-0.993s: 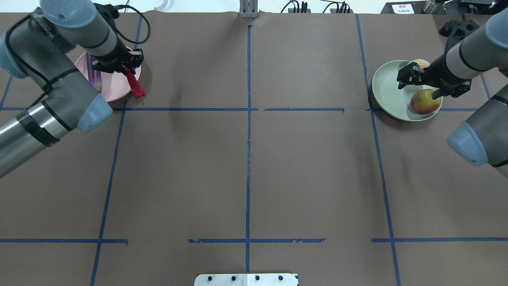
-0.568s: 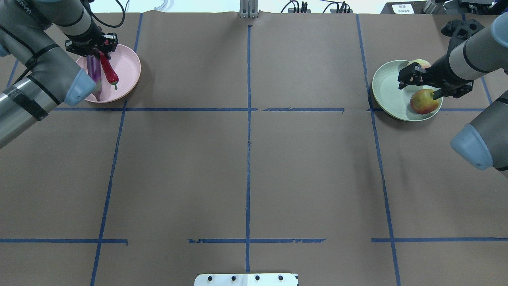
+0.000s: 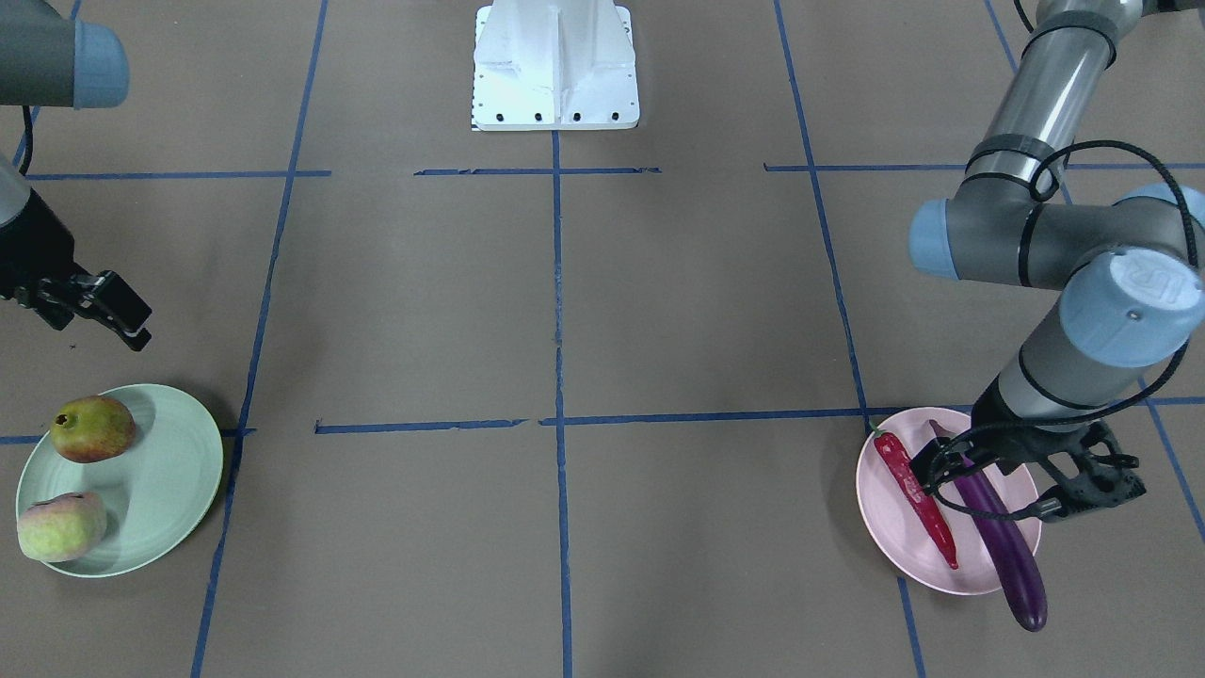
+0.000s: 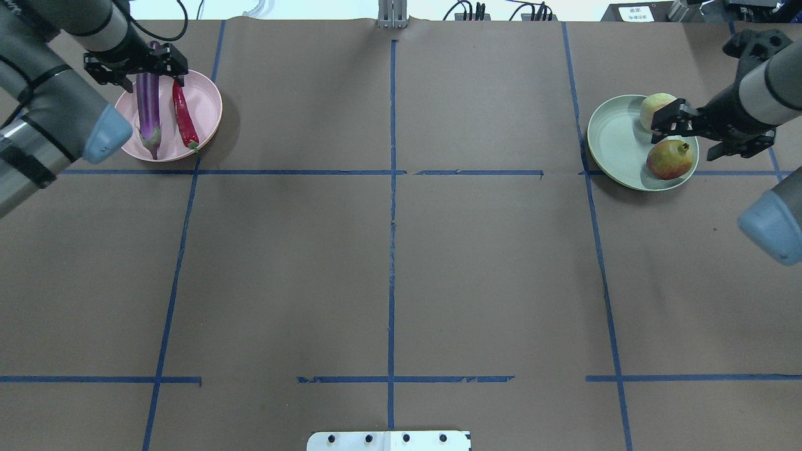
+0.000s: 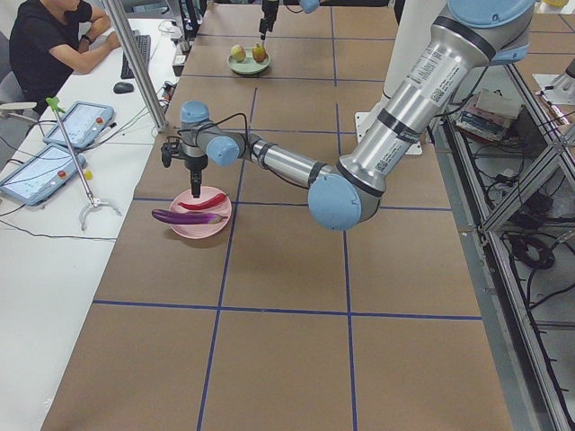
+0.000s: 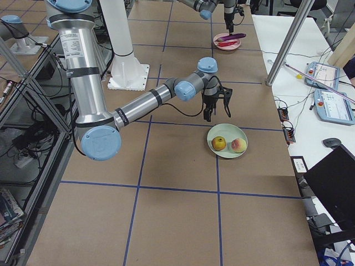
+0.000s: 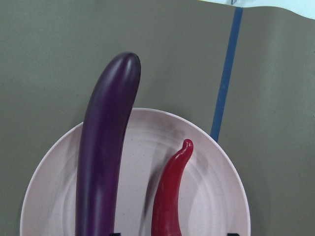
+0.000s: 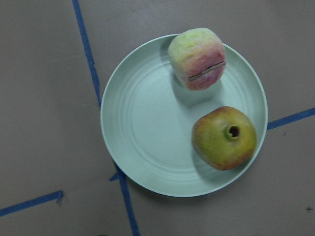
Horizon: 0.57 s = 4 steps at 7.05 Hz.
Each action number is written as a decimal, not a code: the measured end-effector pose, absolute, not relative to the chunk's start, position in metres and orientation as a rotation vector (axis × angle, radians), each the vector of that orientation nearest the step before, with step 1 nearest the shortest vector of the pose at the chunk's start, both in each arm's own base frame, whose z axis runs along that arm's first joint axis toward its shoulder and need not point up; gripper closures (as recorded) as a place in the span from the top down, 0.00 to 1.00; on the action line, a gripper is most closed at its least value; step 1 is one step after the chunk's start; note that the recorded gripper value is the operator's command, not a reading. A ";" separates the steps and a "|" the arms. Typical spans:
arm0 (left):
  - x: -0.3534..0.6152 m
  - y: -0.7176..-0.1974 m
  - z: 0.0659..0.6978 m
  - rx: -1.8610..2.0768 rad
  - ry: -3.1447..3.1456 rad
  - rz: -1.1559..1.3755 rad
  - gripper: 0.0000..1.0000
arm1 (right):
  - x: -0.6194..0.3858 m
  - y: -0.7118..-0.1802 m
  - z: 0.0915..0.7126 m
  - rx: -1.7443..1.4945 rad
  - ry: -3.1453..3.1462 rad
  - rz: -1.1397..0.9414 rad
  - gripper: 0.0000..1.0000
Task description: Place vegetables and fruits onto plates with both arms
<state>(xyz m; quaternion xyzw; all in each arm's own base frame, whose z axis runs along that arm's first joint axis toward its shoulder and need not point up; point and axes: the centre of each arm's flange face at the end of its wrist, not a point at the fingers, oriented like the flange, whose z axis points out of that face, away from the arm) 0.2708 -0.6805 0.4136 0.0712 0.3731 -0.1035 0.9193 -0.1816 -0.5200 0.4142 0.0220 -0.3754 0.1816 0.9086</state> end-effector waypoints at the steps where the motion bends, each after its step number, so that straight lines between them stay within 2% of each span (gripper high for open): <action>1: 0.237 -0.650 0.428 0.185 0.782 -0.119 1.00 | -0.142 -0.520 0.432 0.031 -0.766 0.320 1.00; 4: 0.101 -0.572 0.500 0.318 0.720 0.172 1.00 | -0.010 -0.495 0.502 0.065 -0.722 0.042 1.00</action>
